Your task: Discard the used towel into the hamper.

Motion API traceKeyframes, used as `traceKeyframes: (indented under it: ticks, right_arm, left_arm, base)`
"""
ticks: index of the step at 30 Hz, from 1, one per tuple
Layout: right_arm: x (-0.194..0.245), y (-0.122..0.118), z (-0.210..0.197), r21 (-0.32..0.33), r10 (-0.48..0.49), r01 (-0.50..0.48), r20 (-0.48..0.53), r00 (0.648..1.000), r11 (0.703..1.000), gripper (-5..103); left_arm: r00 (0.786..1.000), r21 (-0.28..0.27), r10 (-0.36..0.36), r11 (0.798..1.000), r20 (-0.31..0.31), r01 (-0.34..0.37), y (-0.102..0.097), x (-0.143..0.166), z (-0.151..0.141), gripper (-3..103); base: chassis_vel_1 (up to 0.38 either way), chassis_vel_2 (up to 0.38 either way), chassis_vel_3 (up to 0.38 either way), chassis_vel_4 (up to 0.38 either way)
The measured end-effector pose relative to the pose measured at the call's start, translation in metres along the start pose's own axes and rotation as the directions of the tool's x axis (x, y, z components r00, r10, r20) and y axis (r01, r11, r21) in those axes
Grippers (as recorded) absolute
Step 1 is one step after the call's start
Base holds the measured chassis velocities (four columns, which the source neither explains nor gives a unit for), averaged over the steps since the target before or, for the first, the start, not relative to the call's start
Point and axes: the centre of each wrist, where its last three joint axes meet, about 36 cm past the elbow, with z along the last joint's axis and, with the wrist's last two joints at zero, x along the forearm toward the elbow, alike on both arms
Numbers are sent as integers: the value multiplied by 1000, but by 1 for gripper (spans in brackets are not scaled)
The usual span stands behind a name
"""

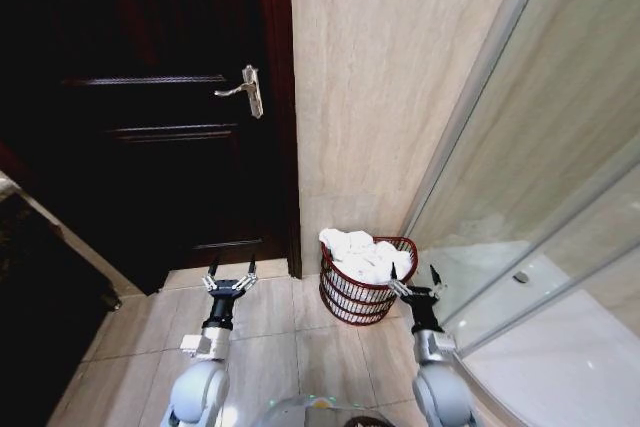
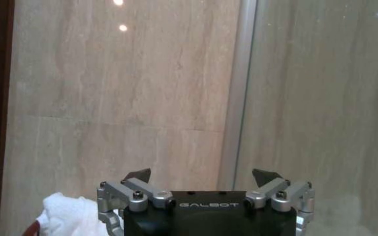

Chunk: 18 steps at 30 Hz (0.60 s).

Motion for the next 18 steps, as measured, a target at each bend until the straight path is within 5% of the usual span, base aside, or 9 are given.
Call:
traceKeyframes:
  ticks: [18]
  right_arm:
    - [9,-18,-4,-25,-4,4,-15,1000,1000,100]
  left_arm:
    - [1000,-8,-19,1000,4,19,4,-2,-5,100]
  base:
    - [2,3,3,3]
